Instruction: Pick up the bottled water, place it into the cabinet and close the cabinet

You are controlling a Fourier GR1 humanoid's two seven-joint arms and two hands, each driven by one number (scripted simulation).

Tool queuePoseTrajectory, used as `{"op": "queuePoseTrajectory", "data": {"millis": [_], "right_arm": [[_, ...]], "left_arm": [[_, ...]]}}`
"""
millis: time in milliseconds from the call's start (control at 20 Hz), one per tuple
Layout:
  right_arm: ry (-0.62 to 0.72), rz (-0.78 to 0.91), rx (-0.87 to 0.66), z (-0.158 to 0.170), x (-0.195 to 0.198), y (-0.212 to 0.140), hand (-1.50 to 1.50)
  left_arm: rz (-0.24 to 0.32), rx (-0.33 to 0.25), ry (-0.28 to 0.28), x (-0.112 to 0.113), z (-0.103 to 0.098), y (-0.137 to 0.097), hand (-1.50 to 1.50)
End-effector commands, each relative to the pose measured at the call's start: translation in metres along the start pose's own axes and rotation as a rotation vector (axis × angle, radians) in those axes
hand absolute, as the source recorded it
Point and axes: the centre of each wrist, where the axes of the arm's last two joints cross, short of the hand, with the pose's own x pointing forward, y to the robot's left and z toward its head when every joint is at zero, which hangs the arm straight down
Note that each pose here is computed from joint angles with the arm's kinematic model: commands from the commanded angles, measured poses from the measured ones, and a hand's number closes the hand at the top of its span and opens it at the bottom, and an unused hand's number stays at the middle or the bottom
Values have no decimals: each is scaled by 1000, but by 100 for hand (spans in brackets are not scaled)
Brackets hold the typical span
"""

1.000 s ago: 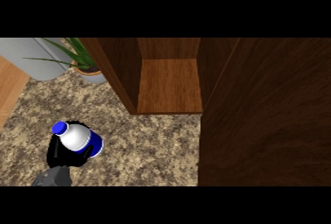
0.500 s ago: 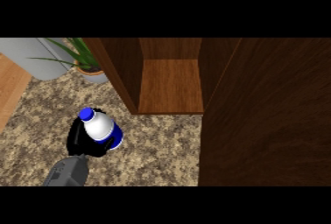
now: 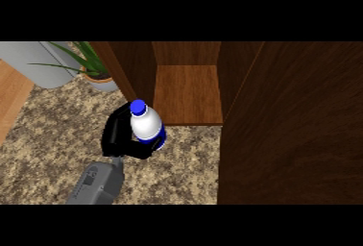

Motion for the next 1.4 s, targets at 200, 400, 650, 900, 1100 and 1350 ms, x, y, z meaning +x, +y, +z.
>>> {"op": "queuePoseTrajectory", "data": {"millis": [200, 400, 650, 900, 1100, 1350], "right_arm": [[-83, -31, 25, -15, 39, 17, -150], [-82, -40, 34, -10, 31, 16, -150], [-89, -60, 46, -4, 31, 12, -150], [-91, -88, 35, -19, 28, 19, -150], [-87, -91, 68, -9, 34, 25, -150], [-82, -88, 65, -8, 39, 9, -150]], "left_arm": [[-52, 7, -32, 18, -17, -51, 150], [-132, 74, -9, 31, -42, -79, 150], [-229, 117, 27, 28, -74, -80, 150], [-273, 130, 75, 22, -89, -87, 150], [-250, 172, 94, 17, -103, -81, 150], [-284, 174, 79, 14, -112, -80, 150]]}}
